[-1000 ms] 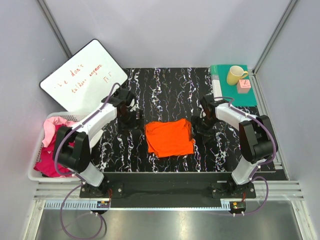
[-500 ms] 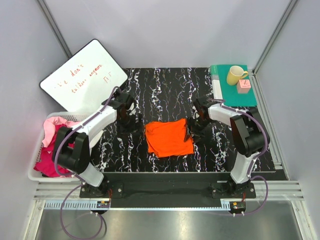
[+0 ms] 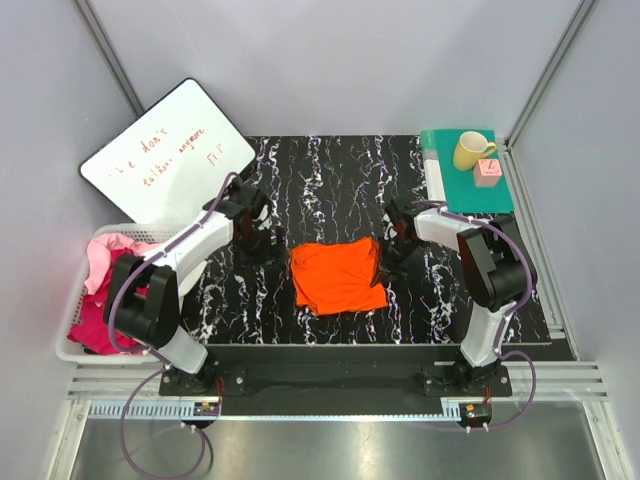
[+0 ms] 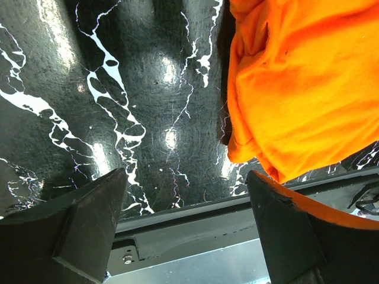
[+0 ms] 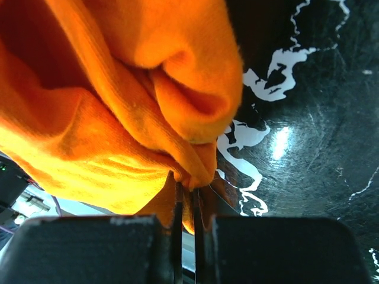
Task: Fold and stack the t-shirts
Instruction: Neatly place the folded tshirt to the corner
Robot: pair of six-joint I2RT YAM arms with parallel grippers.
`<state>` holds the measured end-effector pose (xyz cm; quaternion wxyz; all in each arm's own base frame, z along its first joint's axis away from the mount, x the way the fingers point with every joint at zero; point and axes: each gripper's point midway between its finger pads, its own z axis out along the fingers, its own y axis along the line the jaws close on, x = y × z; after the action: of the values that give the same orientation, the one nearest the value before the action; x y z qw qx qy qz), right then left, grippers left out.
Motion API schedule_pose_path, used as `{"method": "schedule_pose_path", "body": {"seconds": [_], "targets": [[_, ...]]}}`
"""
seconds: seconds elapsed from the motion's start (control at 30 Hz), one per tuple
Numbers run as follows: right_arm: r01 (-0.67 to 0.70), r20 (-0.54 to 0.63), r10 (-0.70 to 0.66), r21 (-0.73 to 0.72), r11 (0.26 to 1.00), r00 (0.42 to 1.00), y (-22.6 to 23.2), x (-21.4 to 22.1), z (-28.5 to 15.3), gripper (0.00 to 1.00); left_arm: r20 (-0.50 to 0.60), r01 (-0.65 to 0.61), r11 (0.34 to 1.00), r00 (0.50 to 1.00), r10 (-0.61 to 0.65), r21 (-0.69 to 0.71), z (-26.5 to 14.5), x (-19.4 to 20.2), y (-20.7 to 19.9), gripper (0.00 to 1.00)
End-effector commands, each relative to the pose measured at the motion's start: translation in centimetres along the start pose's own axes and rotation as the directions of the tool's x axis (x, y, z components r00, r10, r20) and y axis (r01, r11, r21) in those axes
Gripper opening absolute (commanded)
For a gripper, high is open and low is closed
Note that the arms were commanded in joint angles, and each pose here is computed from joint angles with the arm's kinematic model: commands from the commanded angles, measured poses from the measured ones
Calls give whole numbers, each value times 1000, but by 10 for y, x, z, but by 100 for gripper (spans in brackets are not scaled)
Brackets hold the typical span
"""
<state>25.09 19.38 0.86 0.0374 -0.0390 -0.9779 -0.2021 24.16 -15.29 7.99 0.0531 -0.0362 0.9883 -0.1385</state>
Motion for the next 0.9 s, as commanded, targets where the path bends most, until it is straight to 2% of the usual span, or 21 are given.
{"method": "schedule_pose_path", "body": {"seconds": [0.0, 0.1, 0.27, 0.53, 0.73, 0.87], "targets": [[28, 6, -30, 250, 968, 1000, -59, 13, 13, 0, 56, -24, 1000, 998, 24, 5, -9, -7, 0, 88], [-9, 14, 5, 258, 966, 1000, -61, 12, 11, 0, 55, -25, 1000, 998, 25, 7, -8, -7, 0, 87], [-15, 78, 0, 192, 981, 997, -41, -4, -5, 0, 54, -32, 999, 998, 31, 8, -8, -6, 0, 88], [-9, 295, -56, 215, 977, 954, -27, -57, -69, 0, 60, -39, 999, 997, 38, 5, -9, -8, 0, 88], [-57, 373, -53, 278, 959, 926, -56, -87, -105, 0, 58, -44, 999, 997, 44, 4, -8, -8, 1, 87], [-111, 372, -21, 329, 938, 928, -90, -93, -113, 0, 60, -49, 999, 997, 49, 1, -8, -9, 1, 88]]}}
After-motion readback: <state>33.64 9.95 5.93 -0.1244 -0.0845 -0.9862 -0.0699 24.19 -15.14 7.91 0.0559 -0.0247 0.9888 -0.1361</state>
